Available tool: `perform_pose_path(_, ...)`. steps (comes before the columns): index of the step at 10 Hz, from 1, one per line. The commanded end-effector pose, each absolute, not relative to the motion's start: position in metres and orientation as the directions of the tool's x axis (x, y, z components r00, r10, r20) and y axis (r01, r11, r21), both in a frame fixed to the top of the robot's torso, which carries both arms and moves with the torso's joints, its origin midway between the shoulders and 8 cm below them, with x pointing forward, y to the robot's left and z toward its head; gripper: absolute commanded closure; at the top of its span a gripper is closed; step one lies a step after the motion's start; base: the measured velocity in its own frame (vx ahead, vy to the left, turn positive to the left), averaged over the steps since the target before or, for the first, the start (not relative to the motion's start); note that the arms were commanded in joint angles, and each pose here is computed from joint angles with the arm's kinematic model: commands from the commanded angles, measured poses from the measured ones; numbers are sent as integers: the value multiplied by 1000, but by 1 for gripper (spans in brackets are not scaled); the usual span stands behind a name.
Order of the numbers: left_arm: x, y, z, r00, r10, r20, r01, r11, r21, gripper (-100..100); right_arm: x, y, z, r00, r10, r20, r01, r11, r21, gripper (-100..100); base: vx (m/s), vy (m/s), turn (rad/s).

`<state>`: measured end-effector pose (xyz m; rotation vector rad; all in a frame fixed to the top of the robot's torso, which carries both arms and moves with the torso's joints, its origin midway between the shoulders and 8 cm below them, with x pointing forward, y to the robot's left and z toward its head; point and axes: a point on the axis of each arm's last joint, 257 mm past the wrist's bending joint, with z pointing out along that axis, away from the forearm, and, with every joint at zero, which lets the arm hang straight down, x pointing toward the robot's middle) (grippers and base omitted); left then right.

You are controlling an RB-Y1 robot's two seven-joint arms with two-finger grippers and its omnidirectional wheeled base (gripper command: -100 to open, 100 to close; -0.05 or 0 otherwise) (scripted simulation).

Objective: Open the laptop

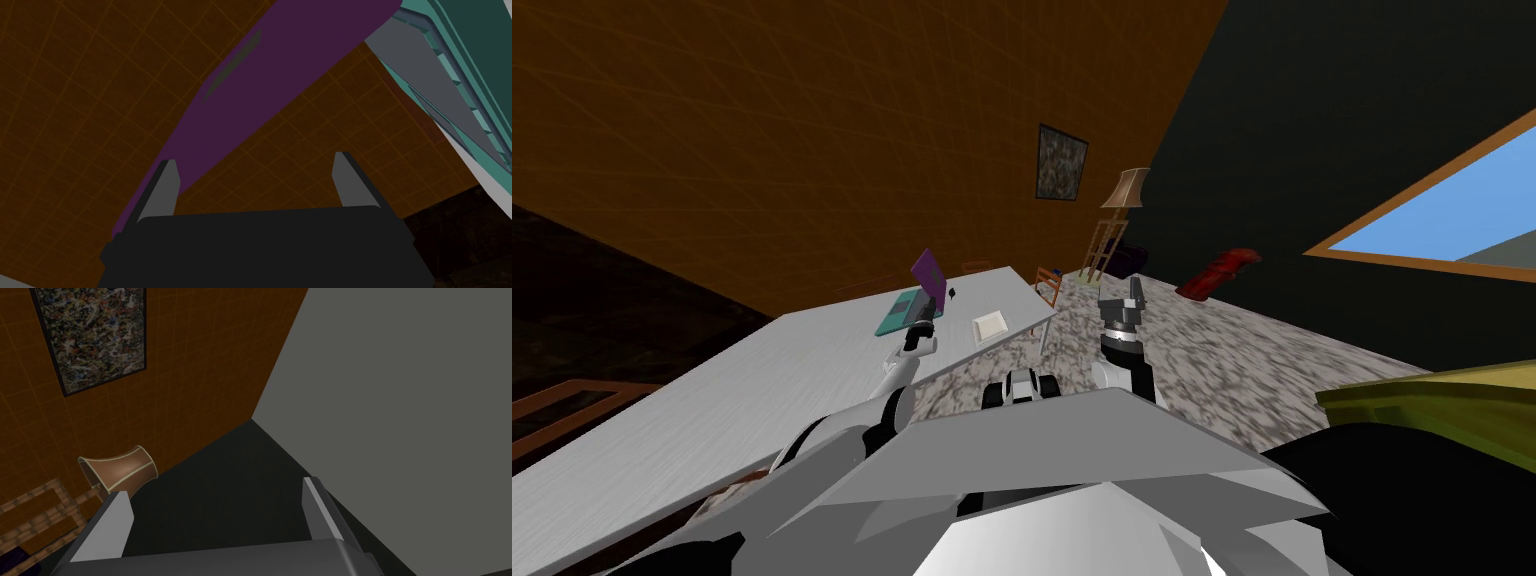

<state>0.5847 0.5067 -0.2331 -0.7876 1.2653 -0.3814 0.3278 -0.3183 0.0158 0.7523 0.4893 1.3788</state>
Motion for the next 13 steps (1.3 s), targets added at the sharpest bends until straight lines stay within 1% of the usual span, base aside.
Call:
perform_pose_path(1,589,524,-231,292,-635,-715,-196,692,-694,-100,328,-318,16,150,982,115,-690,21,724,0,14,-37,-75)
perform_pose_path(7,589,543,-241,282,-622,-731,-258,684,-682,-100,328,-318,16,150,982,115,-690,21,724,0,5,-17,-29)
perform_pose_path(9,588,555,-247,275,-616,-738,-299,675,-675,-100,328,-318,16,150,982,115,-690,21,724,0,8,-26,-60)
perform_pose_path(11,589,552,-245,278,-617,-736,-286,678,-677,-100,328,-318,16,150,982,115,-690,21,724,0,3,-8,-6)
perform_pose_path(12,589,551,-245,278,-618,-736,-286,678,-677,100,328,-318,16,150,982,115,-690,21,724,0,0,0,0)
perform_pose_path(13,595,537,-245,266,-646,-715,-254,669,-699,100,328,-318,16,150,982,115,-690,21,724,0,40,13,213)
